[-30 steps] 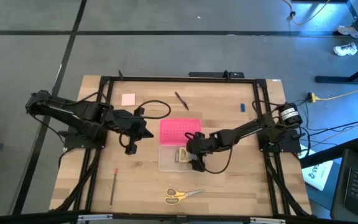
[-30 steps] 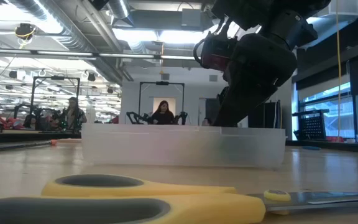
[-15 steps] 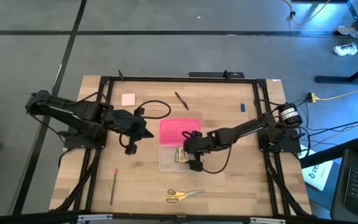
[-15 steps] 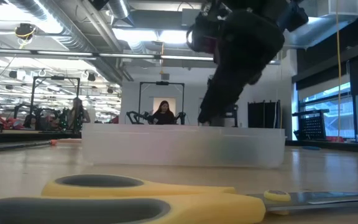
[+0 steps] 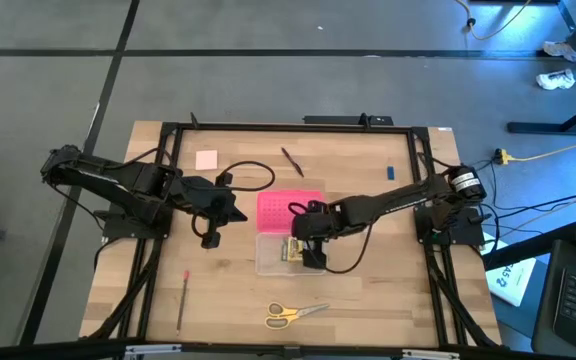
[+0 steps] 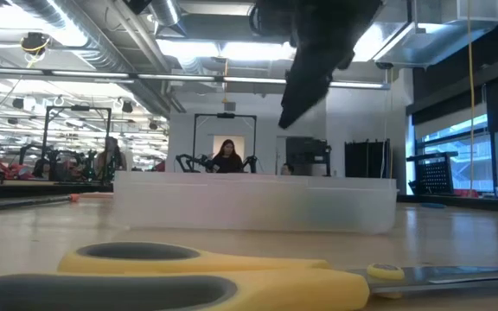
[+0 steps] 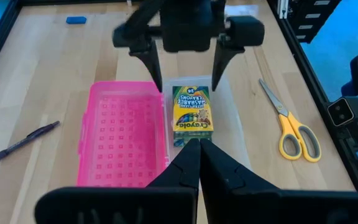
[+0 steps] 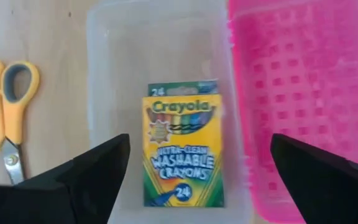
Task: Pack school essentials
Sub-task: Put the yellow scissors into the pink supply box
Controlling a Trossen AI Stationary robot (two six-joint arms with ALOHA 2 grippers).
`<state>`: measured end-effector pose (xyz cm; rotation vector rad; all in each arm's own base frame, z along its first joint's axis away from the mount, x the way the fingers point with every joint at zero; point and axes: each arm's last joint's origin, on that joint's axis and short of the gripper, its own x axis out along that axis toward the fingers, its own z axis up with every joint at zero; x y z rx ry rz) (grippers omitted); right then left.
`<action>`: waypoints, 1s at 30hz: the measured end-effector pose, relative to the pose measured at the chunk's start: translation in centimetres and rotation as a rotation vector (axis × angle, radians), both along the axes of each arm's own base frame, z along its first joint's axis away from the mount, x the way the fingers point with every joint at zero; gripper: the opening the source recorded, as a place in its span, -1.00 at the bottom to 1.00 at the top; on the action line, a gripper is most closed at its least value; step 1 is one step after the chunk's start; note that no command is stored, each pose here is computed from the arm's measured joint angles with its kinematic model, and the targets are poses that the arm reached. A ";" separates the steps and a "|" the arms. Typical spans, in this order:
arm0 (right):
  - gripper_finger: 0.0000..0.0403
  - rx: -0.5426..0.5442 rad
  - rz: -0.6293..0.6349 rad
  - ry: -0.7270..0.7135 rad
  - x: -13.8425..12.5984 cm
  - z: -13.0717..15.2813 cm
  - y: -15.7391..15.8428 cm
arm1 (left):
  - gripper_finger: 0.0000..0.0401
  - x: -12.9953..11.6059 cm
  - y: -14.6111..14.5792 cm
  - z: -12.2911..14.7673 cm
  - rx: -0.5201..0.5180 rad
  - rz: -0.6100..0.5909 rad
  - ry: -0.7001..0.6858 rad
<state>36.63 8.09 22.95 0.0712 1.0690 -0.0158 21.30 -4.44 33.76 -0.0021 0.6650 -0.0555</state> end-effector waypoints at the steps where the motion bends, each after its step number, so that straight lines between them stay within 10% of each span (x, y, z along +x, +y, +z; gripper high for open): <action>1: 0.91 -0.014 0.016 -0.001 0.0 0.4 0.2 | -1.00 0.0 0.0 0.0 0.000 0.000 0.000; 11: 0.91 -0.149 0.037 0.053 -0.6 1.9 0.8 | -1.00 0.0 0.0 0.0 0.000 0.000 0.000; 30: 0.91 0.003 0.128 0.064 -1.9 1.9 5.4 | -1.00 0.2 0.0 0.3 0.100 -0.067 -0.045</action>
